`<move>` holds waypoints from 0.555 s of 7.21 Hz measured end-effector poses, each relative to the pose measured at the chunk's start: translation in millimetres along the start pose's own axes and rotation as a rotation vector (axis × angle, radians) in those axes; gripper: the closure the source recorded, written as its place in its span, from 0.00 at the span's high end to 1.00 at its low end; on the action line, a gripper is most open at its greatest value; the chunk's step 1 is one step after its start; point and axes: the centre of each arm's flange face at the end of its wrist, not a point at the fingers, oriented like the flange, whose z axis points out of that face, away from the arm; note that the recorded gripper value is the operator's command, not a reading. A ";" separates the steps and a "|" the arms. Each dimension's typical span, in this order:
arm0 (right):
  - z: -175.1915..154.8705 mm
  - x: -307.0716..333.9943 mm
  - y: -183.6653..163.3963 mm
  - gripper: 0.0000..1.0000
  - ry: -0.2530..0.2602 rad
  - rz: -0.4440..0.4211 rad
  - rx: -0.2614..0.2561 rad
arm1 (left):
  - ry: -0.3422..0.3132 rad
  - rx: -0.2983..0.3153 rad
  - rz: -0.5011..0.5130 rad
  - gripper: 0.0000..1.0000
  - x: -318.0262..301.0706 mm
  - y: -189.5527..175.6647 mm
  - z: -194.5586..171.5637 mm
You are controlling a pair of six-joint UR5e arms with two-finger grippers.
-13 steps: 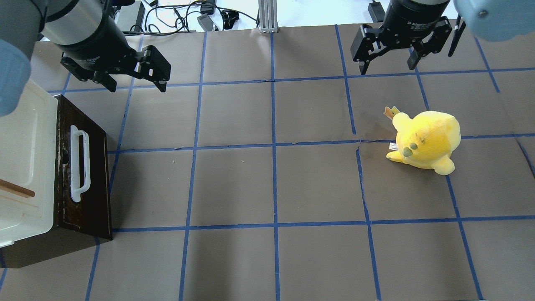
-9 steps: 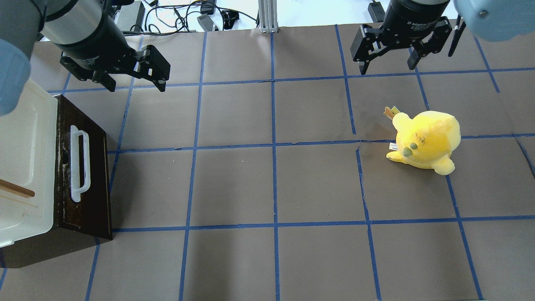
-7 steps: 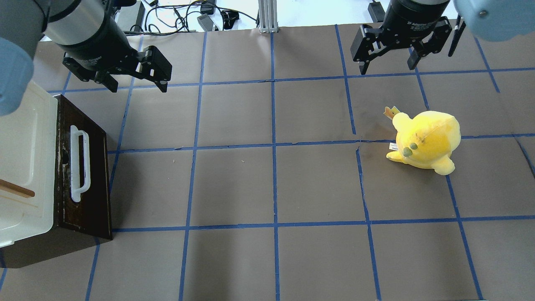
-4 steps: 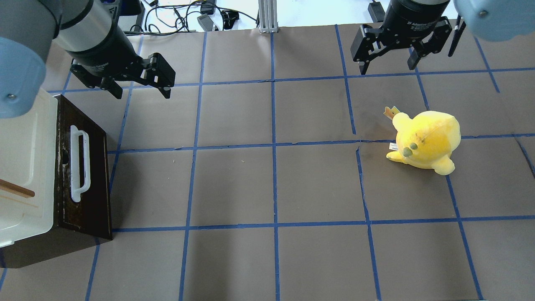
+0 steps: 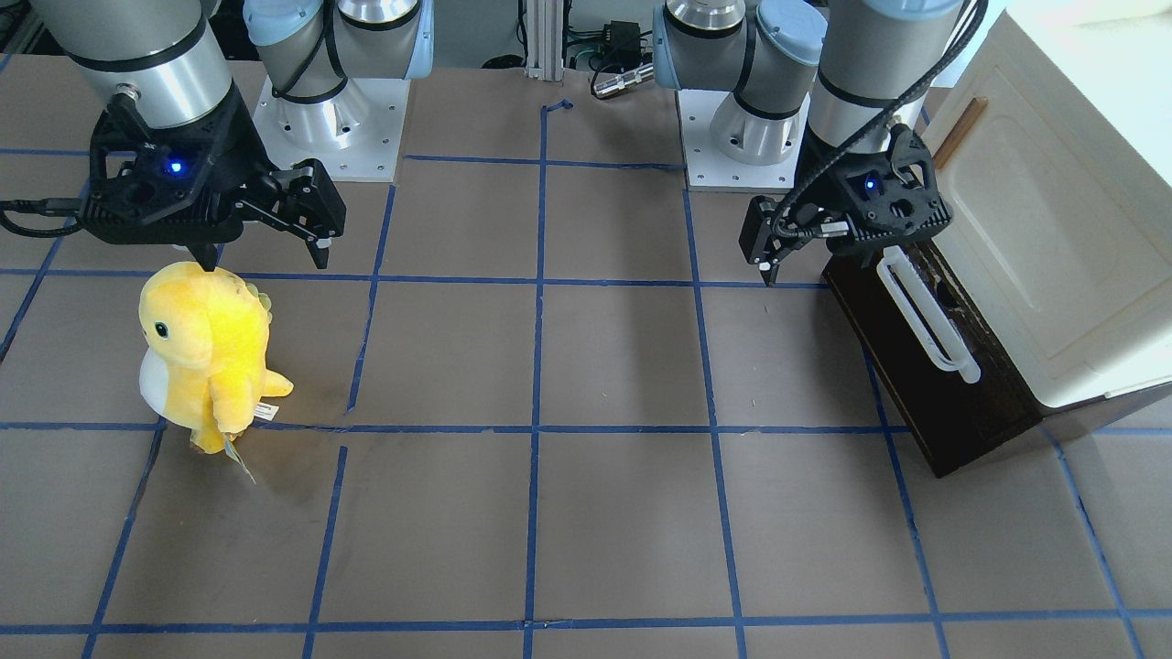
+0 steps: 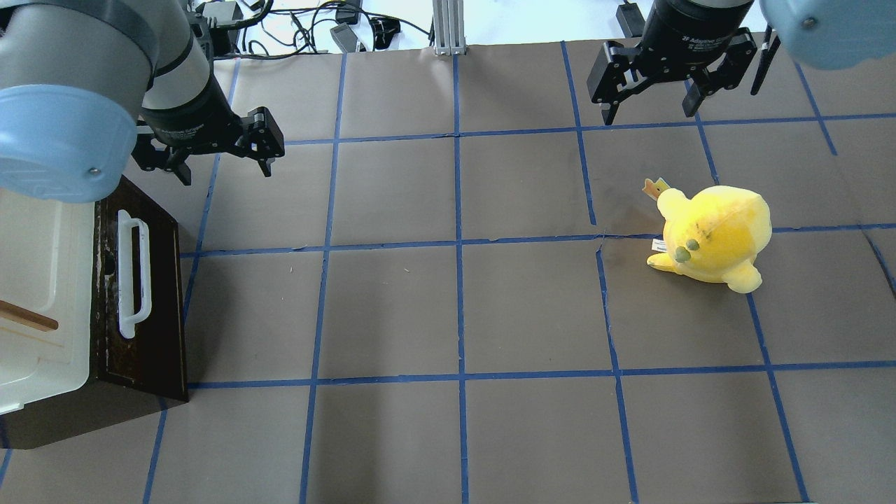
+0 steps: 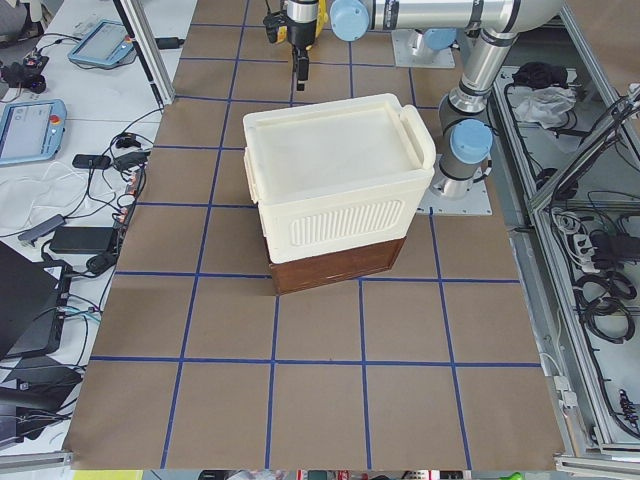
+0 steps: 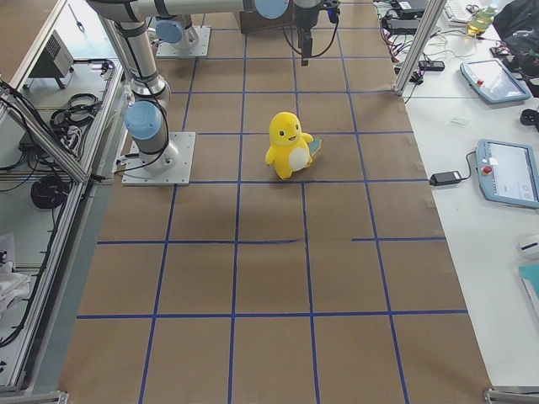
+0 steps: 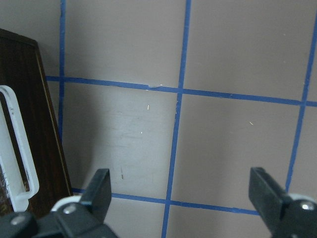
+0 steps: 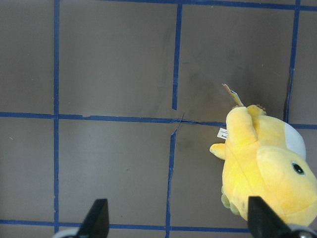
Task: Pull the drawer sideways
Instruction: 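Move the left gripper toward the white drawer handle, then lower the left gripper onto the white drawer handle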
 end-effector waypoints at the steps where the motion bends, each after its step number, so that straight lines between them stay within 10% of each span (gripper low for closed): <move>1: 0.0 0.0 0.0 1.00 0.000 0.000 0.000 | -0.086 -0.032 -0.022 1.00 -0.6 -8.0 26.4; 4: 0.0 0.0 0.0 1.00 0.000 0.000 0.000 | -0.332 -0.110 -0.051 1.00 2.0 -15.5 100.4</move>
